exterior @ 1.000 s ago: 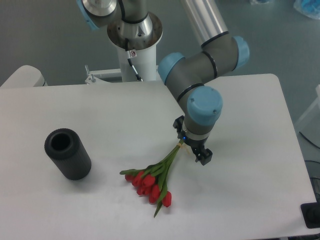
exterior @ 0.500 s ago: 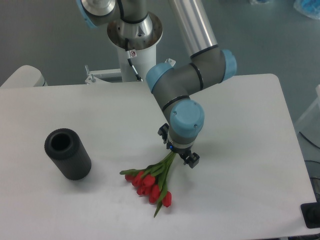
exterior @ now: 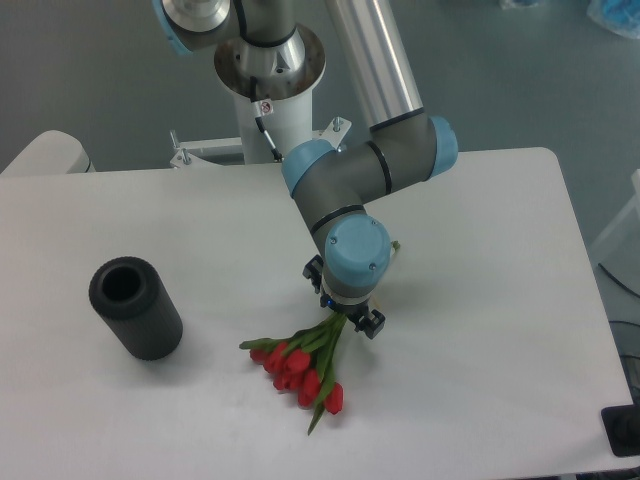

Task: Pick up the flowers from the table
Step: 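Close the gripper around the green tulip stems, then lift the gripped tulip bunch up off the table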

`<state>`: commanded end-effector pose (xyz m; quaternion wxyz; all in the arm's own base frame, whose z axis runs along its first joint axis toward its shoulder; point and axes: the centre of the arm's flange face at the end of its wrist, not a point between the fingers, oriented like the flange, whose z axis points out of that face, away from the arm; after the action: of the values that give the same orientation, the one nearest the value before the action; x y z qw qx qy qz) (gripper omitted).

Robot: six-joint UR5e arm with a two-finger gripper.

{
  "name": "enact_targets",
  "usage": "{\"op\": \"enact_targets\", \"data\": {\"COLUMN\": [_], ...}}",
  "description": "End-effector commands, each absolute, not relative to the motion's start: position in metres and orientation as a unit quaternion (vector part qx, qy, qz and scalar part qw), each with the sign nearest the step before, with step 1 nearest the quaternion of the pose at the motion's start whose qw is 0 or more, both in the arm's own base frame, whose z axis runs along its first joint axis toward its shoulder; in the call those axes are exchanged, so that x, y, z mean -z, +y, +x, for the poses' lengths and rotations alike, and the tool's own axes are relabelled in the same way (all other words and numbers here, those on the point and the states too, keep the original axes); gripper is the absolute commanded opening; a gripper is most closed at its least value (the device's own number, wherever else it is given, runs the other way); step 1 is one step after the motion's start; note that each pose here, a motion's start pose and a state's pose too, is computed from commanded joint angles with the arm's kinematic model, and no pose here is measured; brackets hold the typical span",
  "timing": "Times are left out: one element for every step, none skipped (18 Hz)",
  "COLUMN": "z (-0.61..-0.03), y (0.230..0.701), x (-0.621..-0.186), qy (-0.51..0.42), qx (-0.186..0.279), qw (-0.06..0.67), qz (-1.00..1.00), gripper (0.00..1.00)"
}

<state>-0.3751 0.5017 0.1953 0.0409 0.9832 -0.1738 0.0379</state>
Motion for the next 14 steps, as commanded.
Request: {"op": "enact_targets", "data": {"z": [-0.376,-0.376,-0.377,-0.377,-0.377,-0.378,-0.378,-0.378,-0.379,-0.382,-0.386,-0.389,-0.390,-0.392], "y": [0.501,0.501,0.502,0.502,0.502,0.503,0.503,0.503,0.504,0.505,0.506,0.506,0.505,0.505], "x": [-0.196,-0.197,-0.197,-0.198,-0.199,-0.199,-0.200,-0.200,-0.202,-0.206,-0.211,-0.216,-0.218,-0.220], "qy": [-0.172,-0.172,-0.172,-0.172,-0.172,-0.172,-0.172,-0.172,-0.173,-0.173,-0.173,-0.173,-0.173,-0.173], "qx": [-0.038,-0.037,-0.036,-0.036,-0.035,-0.034,-0.033,-0.033,-0.032,-0.029,-0.028,-0.024,-0.023,-0.021], "qw": [0.041,0.041,0.041,0.040,0.040,0.040,0.040,0.040,0.039,0.037,0.035,0.032,0.032,0.030], "qz": [0.983,0.984,0.984,0.984,0.984,0.984,0.984,0.984,0.984,0.984,0.984,0.984,0.984,0.984], "gripper": [0.50,0.39,0.31,0.27,0.24,0.22,0.21,0.18,0.16,0.14,0.13,0.13,0.13,0.13]}}
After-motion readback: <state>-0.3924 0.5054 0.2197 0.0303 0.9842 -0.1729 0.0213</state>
